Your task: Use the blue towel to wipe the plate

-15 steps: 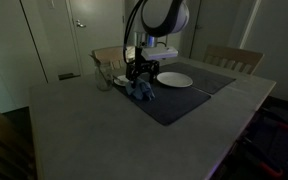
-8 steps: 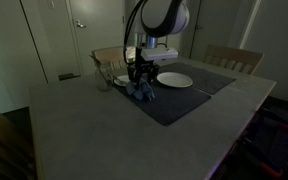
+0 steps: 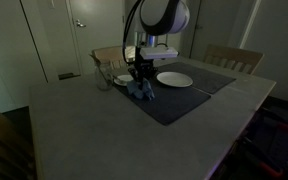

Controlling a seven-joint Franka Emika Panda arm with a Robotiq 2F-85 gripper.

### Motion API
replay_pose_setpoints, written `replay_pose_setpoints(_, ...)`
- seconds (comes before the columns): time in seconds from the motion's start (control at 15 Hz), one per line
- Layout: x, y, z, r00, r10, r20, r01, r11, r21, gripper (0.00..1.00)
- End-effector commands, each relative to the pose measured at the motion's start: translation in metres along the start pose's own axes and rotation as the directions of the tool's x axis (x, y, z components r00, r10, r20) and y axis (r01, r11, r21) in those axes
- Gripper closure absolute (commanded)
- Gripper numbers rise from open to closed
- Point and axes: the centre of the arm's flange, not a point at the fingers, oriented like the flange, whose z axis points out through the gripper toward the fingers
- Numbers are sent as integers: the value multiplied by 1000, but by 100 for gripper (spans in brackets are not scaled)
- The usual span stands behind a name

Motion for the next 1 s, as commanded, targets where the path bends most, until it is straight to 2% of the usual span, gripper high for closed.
replay_pose_setpoints(0.0, 2, 5, -2, 1000, 22, 11, -22, 999, 23, 100)
replay_pose_setpoints(0.33, 4, 14, -12, 999, 27, 32, -27, 999, 24, 98)
replay_pose_setpoints(0.93, 34, 48, -74, 1000, 14, -18, -15, 999, -45, 98)
